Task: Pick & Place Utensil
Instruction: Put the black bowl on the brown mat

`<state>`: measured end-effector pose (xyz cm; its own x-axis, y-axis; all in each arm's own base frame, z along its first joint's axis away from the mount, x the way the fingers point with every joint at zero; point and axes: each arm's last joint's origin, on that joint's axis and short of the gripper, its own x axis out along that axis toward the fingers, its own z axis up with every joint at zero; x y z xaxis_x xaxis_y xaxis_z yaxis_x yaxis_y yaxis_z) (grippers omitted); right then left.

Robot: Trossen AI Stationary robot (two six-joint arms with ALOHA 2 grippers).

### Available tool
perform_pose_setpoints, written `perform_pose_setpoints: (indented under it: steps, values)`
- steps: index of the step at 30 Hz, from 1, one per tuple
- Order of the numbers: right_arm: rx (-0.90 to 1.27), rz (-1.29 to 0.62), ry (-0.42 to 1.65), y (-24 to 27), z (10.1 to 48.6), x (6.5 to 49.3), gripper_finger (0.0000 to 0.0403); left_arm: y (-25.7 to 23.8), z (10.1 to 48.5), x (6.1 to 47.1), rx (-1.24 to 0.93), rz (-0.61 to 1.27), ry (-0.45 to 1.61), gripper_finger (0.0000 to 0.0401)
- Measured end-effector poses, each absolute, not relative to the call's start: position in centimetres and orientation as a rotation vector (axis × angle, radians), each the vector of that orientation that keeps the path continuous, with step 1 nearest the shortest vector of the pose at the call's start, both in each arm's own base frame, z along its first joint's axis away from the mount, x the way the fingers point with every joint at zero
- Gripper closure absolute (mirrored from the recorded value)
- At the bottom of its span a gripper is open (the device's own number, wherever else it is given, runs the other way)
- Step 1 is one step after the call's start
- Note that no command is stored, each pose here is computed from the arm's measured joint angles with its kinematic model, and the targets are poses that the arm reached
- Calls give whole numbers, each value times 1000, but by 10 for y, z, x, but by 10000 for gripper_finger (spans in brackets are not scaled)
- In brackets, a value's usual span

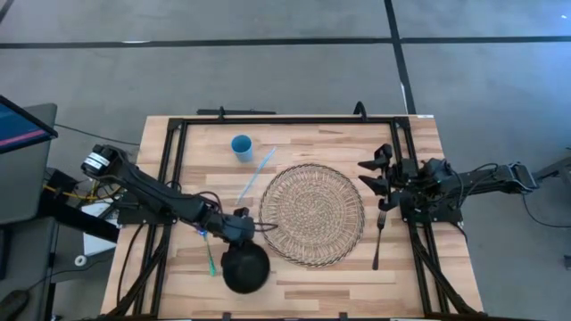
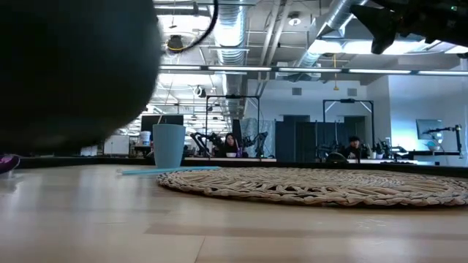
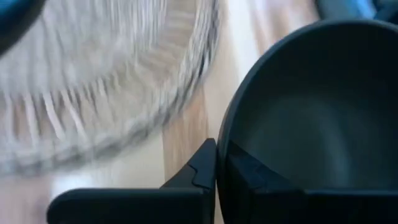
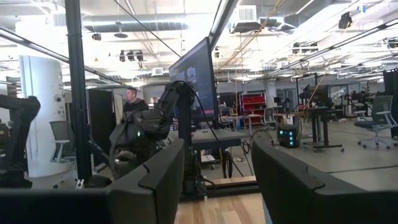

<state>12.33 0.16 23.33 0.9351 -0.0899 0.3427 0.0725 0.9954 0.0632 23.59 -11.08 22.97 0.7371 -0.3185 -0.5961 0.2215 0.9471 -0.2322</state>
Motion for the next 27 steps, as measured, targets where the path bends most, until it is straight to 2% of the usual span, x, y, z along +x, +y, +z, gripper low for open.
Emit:
perform_pose_setpoints:
  steps: [8,13,19,27]
  values:
    - [53,-83,-391,2,237,122,225,-93,280,238,-85,-270,404,386]
    - [51,-83,-401,2,238,122,227,-77,292,248,-92,-201,269,390]
    - [53,-83,-419,2,239,121,226,-60,283,276,-130,-119,190,386]
    - [53,-83,-423,1,240,121,227,-37,250,317,-378,3,209,387]
